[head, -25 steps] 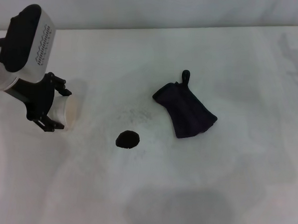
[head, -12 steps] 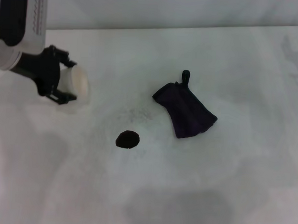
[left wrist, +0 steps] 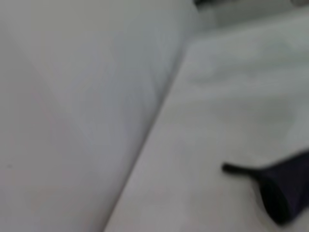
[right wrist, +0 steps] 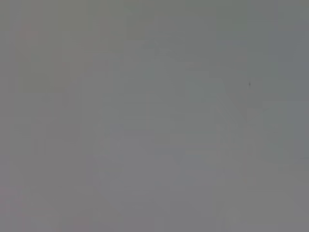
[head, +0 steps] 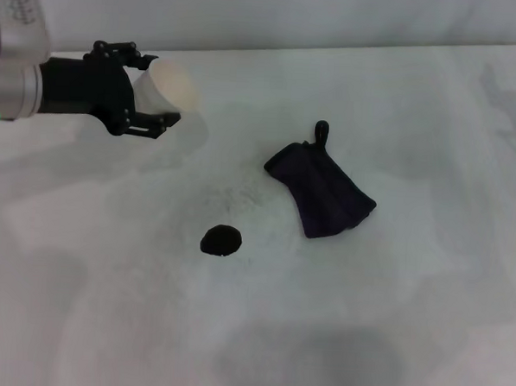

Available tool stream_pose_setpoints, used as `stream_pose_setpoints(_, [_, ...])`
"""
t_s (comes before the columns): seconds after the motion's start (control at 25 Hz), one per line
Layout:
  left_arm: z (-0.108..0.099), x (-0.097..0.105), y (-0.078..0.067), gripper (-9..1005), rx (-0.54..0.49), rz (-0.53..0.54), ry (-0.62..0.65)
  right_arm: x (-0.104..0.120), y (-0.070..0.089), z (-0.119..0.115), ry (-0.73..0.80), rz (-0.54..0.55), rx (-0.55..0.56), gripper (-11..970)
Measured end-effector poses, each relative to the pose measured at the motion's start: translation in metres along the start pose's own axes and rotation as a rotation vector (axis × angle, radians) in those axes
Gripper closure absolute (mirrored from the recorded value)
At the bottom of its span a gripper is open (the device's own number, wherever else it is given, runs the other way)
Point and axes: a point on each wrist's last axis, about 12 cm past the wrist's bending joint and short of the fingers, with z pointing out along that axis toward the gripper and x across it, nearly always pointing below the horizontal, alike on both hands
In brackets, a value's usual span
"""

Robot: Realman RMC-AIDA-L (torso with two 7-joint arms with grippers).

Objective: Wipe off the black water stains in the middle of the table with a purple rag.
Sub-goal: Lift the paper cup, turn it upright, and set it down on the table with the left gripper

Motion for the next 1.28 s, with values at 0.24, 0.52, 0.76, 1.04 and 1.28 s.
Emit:
stream_pose_setpoints(0.24, [-0.013, 0.030, -0.023, 160, -0.203, -0.170, -0.227, -0.001, 0.000, 0.001, 0.000, -0.011, -0.006, 173])
stream_pose_setpoints(0.52, [-0.011, 0.052, -0.068, 161, -0.383, -0.317, -0.413, -0.003, 0.004, 0.003, 0.003, -0.045, -0.041, 176])
stream_pose_setpoints(0.76, [0.000, 0.061, -0.102, 163, -0.536, -0.413, -0.451, -0.005, 0.008, 0.005, 0.005, -0.071, -0.069, 178])
stream_pose_setpoints(1.04, [0.006, 0.076, -0.122, 162, -0.685, -0.643, -0.399, -0.004, 0.006, 0.003, 0.011, -0.084, -0.073, 181])
stream_pose_setpoints(1.28, [0.005, 0.081, -0.129, 161, -0.690, -0.647, -0.381, -0.004, 0.001, 0.000, 0.006, -0.087, -0.066, 183])
